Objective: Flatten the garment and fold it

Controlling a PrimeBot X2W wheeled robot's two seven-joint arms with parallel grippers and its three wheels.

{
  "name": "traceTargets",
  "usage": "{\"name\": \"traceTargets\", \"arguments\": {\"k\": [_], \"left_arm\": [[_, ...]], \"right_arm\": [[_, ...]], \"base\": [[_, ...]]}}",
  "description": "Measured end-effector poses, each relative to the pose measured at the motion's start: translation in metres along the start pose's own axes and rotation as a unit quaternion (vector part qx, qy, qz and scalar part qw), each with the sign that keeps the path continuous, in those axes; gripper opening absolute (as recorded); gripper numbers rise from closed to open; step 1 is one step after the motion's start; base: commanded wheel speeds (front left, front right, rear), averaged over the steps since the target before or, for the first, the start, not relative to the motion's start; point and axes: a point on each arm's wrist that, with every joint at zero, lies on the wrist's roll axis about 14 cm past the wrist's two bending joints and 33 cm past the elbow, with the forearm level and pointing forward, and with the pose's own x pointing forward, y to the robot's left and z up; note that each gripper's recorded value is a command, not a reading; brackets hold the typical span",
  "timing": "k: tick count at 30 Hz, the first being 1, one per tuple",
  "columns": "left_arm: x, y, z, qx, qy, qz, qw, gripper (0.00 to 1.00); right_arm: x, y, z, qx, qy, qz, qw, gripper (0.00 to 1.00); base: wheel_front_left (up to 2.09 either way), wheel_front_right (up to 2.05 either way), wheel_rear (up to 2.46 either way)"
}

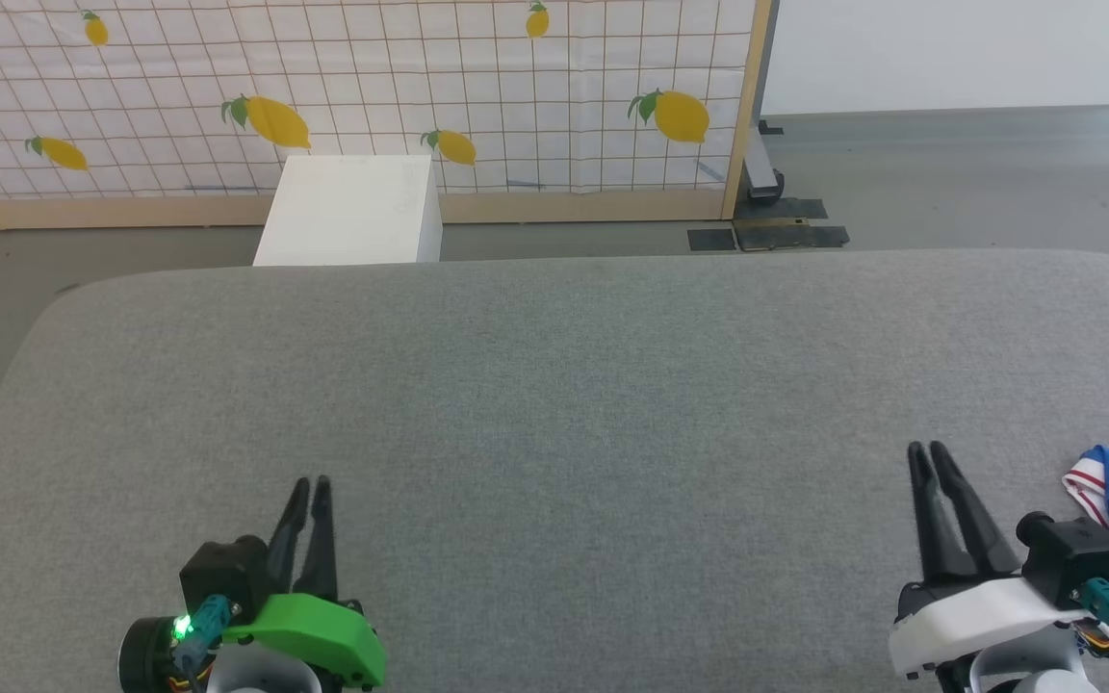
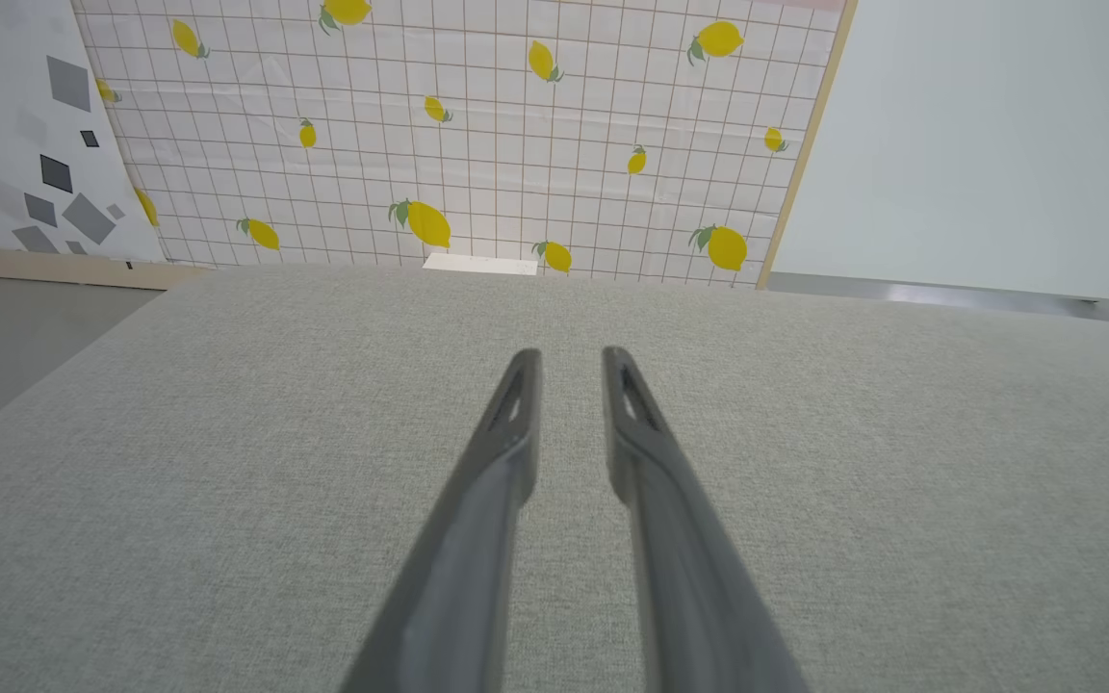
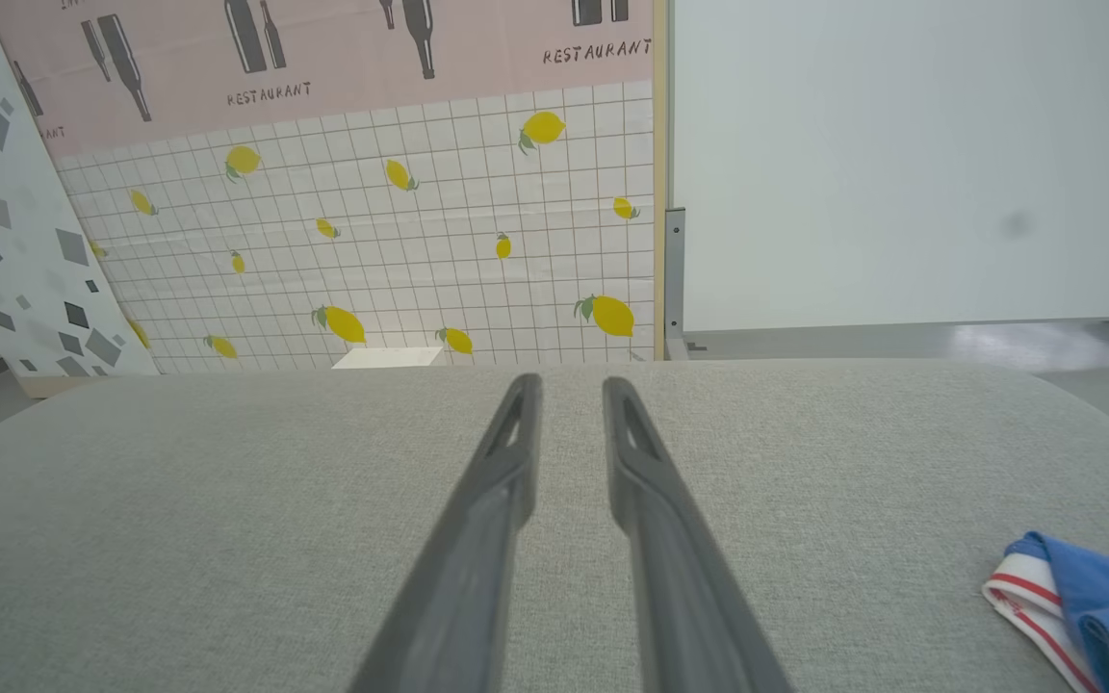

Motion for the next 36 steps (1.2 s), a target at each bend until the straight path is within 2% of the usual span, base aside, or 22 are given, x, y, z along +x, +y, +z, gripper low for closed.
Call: {"name": "traceTargets", "arguments": {"k": [36], "left_arm": [[0.0046, 0.0001, 0.0064, 0.014, 0.005, 0.002, 1.0, 0.0]], "right_arm": [[0.0033, 0.0052, -0.002, -0.013, 0.019, 0.009, 1.0, 0.0]], "base": [[0.0, 0.0, 0.0]]}}
